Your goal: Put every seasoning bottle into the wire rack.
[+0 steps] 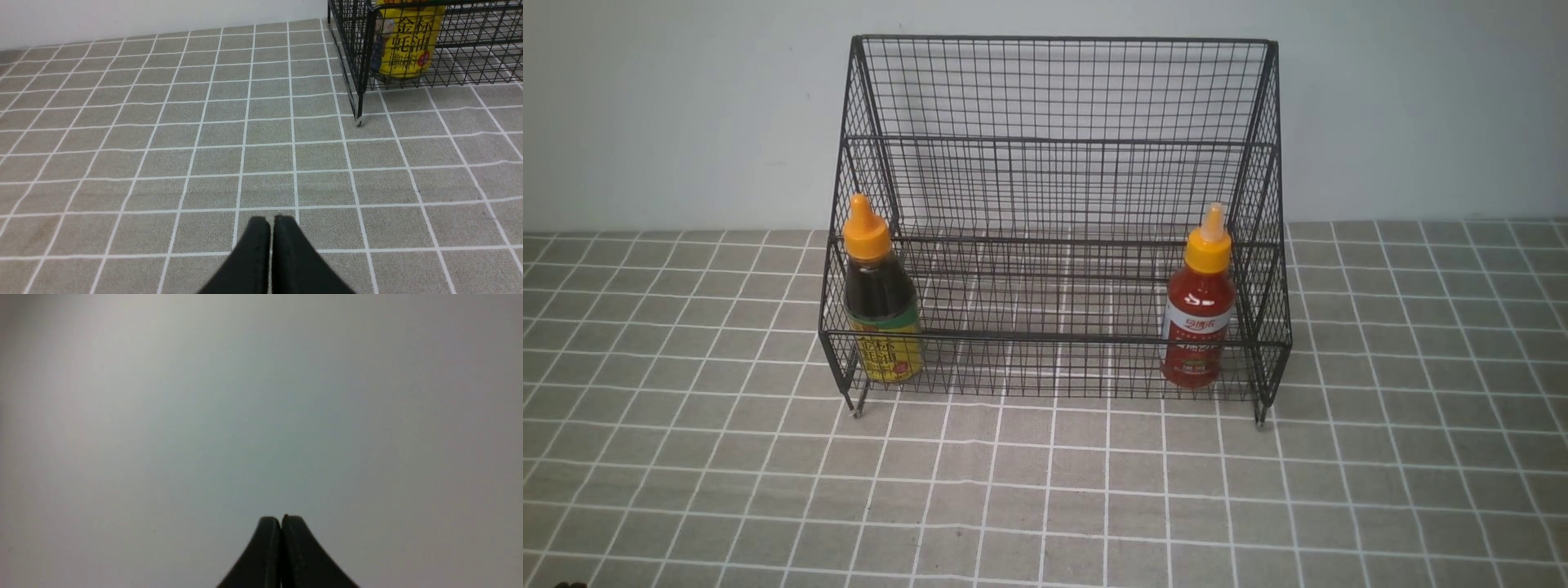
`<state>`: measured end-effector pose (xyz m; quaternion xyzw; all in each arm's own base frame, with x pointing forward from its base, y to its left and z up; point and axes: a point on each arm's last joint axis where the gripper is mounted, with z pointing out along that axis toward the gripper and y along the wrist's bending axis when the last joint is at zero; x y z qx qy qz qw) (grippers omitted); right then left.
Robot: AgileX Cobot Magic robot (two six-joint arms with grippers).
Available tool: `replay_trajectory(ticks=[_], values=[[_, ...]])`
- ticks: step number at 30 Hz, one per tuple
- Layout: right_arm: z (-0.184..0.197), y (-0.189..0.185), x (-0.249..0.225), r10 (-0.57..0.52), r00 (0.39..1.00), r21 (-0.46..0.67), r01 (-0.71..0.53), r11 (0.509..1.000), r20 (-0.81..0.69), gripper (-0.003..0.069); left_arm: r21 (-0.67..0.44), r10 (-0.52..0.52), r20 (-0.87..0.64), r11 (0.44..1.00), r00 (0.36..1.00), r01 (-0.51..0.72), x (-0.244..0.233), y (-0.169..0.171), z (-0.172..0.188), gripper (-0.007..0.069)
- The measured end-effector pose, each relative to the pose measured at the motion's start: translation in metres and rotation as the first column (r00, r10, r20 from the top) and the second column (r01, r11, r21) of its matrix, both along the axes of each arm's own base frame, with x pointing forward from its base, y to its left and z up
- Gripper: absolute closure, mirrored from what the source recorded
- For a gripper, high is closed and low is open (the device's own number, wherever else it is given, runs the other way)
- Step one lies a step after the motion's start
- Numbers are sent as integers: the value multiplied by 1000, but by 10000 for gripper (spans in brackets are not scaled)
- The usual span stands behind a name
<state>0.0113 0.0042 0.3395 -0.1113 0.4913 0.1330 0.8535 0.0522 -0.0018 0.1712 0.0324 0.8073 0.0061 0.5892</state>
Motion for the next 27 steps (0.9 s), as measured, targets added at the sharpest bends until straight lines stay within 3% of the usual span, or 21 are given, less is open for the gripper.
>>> replay_trajectory(ticks=[4, 8, 11, 13, 17, 27], values=[[-29, 5, 13, -22, 996, -62, 17, 998, -89, 673, 0, 0, 0, 1000, 1000, 0, 0, 0, 0, 632], [-73, 6, 29, -164, 957, -133, 135, 982, -240, 673, 0, 0, 0, 1000, 1000, 0, 0, 0, 0, 632], [-106, 3, 39, -268, 891, -175, 217, 960, -365, 673, 0, 0, 0, 1000, 1000, 0, 0, 0, 0, 632], [-143, -2, 45, -350, 797, -217, 277, 936, -492, 673, 0, 0, 0, 1000, 1000, 0, 0, 0, 0, 632], [-158, -5, 44, -385, 703, -247, 296, 923, -598, 673, 0, 0, 0, 1000, 1000, 0, 0, 0, 0, 632], [-158, -5, 43, -387, 695, -250, 295, 922, -606, 673, 0, 0, 0, 1000, 1000, 0, 0, 0, 0, 632]])
